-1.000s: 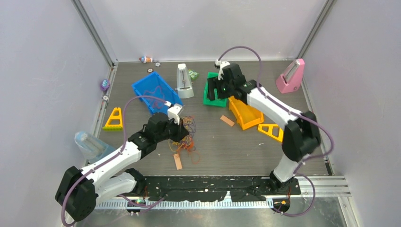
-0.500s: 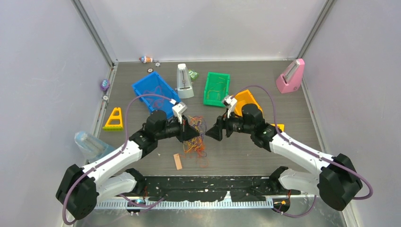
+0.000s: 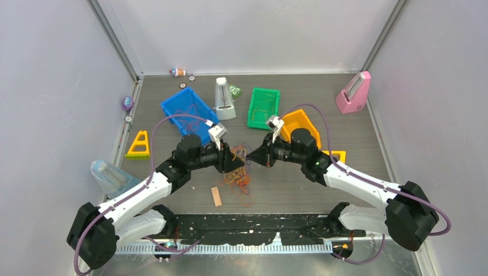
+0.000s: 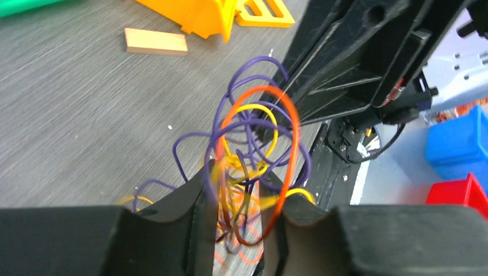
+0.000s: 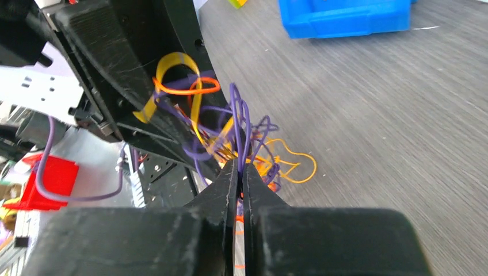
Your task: Untangle the cables
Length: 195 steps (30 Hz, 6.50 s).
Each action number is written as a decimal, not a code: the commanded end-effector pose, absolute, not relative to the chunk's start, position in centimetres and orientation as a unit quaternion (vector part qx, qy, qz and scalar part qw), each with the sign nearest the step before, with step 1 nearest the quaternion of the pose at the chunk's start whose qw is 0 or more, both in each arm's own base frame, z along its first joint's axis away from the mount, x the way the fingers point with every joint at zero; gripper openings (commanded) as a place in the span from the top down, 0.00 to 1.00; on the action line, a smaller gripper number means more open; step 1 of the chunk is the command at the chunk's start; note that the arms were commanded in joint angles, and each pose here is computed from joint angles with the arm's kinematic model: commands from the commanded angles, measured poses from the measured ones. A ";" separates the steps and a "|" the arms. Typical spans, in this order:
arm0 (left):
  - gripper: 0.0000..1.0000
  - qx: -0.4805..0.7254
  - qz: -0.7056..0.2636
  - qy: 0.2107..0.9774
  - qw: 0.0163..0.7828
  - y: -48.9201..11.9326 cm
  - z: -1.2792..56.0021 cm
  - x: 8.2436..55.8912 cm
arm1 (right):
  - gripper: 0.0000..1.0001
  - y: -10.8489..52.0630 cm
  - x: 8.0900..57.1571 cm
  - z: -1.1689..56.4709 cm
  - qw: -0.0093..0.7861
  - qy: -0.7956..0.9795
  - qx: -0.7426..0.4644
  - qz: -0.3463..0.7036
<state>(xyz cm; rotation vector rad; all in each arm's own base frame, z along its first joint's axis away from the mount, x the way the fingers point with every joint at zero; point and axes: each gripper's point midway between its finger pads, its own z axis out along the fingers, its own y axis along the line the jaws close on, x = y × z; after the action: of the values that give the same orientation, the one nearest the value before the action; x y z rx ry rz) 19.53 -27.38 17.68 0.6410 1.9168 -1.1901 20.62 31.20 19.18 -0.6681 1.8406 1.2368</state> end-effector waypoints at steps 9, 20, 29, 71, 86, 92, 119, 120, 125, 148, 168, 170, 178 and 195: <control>1.00 0.205 -0.392 0.785 0.434 -24.9 16.2 21.6 | 0.94 28.7 22.0 22.1 0.469 0.735 -0.227 0.434; 1.00 0.103 -0.223 0.847 0.472 -18.0 13.7 24.5 | 0.95 22.5 25.3 26.6 0.545 0.776 -0.128 0.290; 1.00 -0.045 -0.112 0.848 0.517 -7.7 15.4 25.1 | 0.95 9.0 26.5 27.6 0.602 0.796 0.055 0.020; 0.16 0.441 -0.247 0.528 0.683 -28.8 25.1 19.4 | 0.95 25.2 20.2 38.1 0.521 0.703 -0.241 0.419; 0.99 0.459 -0.269 0.522 0.666 -32.1 26.0 20.1 | 0.95 25.4 20.3 37.5 0.513 0.710 -0.242 0.418; 1.00 0.370 -0.242 0.592 0.674 -28.3 24.3 21.4 | 0.95 20.9 23.8 34.0 0.544 0.774 -0.154 0.288; 1.00 -0.172 -0.100 0.815 0.545 -6.4 13.0 25.0 | 0.95 -3.8 20.9 34.7 0.660 0.704 0.245 -0.096; 1.00 -0.180 -0.095 0.815 0.542 -6.1 12.9 24.9 | 0.95 -4.1 20.7 34.8 0.662 0.700 0.252 -0.097; 1.00 -0.200 -0.089 0.816 0.535 -5.4 12.5 24.8 | 0.95 -5.2 19.6 35.6 0.675 0.679 0.272 -0.099; 0.26 0.207 -0.421 0.682 0.561 -23.7 25.0 21.5 | 0.95 20.6 20.0 37.0 0.562 0.699 -0.215 0.387; 0.43 0.318 -0.506 0.603 0.529 -32.4 29.7 20.1 | 0.95 22.5 18.9 36.9 0.527 0.691 -0.248 0.428; 0.45 0.321 -0.507 0.604 0.524 -32.5 29.2 20.1 | 0.95 22.5 18.9 37.0 0.529 0.690 -0.245 0.429; 0.25 0.303 -0.502 0.604 0.539 -31.5 25.2 19.6 | 0.95 21.2 20.1 39.2 0.570 0.684 -0.199 0.409; 0.50 0.266 -0.482 0.673 0.494 -32.5 19.2 18.0 | 0.95 20.1 22.3 41.7 0.606 0.675 -0.111 0.406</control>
<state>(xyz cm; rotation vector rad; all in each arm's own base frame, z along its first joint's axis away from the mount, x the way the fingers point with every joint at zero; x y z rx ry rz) 17.64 -30.85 18.25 0.6621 1.6439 -1.1534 22.01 20.27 38.20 -0.3136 1.6603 0.9128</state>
